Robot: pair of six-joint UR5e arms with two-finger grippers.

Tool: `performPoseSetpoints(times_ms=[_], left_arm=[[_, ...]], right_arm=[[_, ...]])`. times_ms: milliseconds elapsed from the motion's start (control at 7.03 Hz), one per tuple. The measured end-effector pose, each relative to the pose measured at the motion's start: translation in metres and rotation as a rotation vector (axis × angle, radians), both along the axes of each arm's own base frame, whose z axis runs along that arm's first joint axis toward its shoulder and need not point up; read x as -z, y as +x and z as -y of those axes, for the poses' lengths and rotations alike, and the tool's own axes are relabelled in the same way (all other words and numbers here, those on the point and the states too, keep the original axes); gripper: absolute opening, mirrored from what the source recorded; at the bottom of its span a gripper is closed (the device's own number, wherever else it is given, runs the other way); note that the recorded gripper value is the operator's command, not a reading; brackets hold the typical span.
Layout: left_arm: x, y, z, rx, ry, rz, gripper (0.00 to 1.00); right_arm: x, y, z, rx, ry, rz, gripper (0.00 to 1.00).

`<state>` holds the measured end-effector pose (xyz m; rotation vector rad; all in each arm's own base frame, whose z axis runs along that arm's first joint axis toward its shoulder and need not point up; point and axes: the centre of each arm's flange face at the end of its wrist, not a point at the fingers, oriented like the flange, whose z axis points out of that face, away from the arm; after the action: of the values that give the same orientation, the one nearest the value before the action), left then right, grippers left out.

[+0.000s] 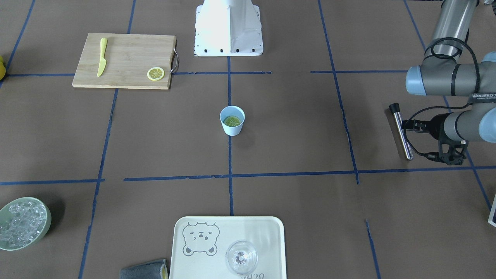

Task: Squeeze lemon into cup
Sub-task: 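Grasp the steel muddler with the left gripper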

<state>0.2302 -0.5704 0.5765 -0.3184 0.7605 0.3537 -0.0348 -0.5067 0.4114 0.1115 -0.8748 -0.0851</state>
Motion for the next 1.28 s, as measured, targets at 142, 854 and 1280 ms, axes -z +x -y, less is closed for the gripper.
performPoseSetpoints(times_ms=[142,854,1280], left_arm=[[-0.005,0.006,-0.001,-0.004,0.004,-0.001,1.0],[-0.015,0.031,-0.006,0.075,-0.027,0.024,1.0],[-0.028,0.034,-0.007,0.075,-0.023,0.021,0.76]], right_arm=[[0.0,0.0,0.0,0.0,0.002,0.0,1.0],[0.002,0.0,0.001,0.0,0.013,0.001,1.0],[0.003,0.0,0.001,0.0,0.013,0.001,1.0]])
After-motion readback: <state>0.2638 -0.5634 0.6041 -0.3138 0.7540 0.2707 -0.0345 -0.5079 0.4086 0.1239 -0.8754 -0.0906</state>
